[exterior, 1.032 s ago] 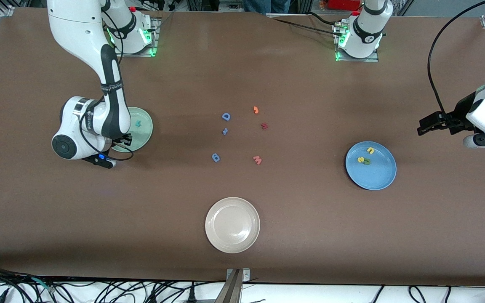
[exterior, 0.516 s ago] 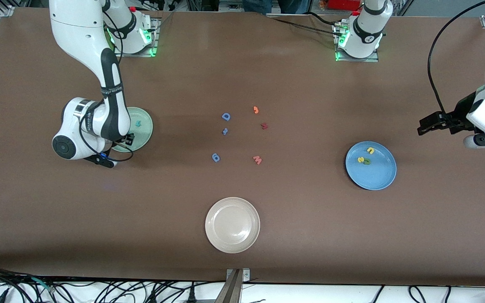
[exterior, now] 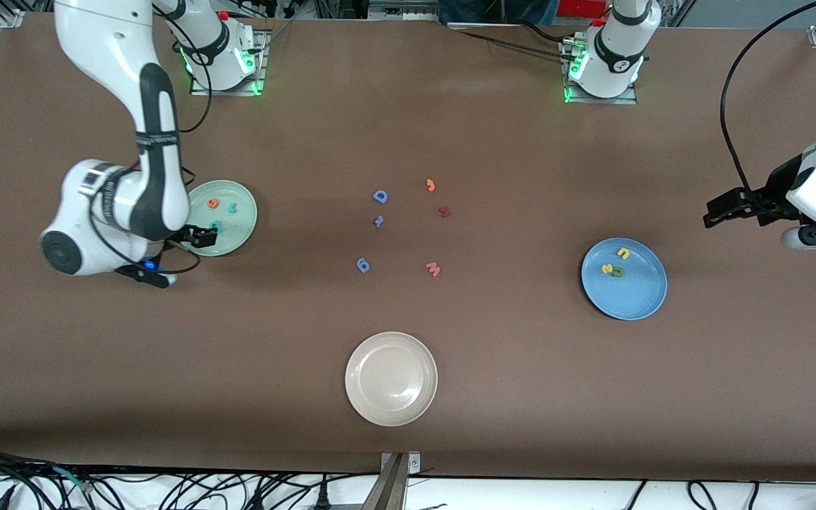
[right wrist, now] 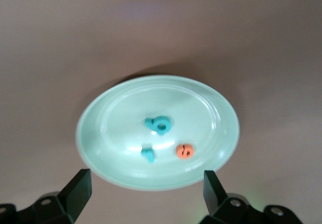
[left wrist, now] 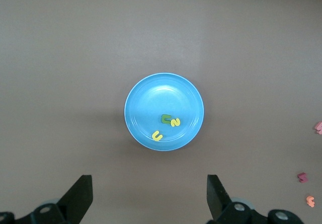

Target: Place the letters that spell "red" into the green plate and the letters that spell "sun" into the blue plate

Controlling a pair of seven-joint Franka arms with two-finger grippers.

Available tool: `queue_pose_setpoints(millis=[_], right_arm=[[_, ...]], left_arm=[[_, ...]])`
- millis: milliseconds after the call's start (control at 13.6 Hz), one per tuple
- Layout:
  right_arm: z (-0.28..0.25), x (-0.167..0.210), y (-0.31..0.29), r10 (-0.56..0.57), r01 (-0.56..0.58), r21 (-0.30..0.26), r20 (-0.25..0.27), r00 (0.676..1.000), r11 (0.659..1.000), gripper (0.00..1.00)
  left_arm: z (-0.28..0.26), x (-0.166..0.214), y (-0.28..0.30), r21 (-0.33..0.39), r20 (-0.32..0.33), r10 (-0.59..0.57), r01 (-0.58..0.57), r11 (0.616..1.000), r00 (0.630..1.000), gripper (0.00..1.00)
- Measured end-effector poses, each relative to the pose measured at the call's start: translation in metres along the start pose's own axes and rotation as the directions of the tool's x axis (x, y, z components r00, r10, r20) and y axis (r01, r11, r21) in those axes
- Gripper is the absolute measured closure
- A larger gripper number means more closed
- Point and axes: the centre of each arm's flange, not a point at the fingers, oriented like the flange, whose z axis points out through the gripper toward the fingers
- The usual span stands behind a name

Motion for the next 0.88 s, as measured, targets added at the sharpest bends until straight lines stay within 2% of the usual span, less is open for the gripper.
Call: queue_pose_setpoints(millis=[221,590,884], right_arm=[[-0.08,-0.014,-0.002,-0.025,0.027,0.022,-0.052,0.998,0.999,0.01],[-0.179,-0.048,0.005,-0.036,0.038,0.015,-0.115,0.993,0.999,0.0],[-0.219,-0.069,0.015,-0.044,0.047,0.016,-0.155,0.987,0.999,0.0]], left_arm=[[0.0,0.0,0.001,0.0,0.0,0.001,-0.001,1.0,1.0,0.0],[-0.012,0.002,0.002,-0.001,-0.025,0.004,-0.004,1.0,1.0,0.0],[-0.031,0.0,0.003,-0.001,-0.02,0.006,-0.006,1.0,1.0,0.0]])
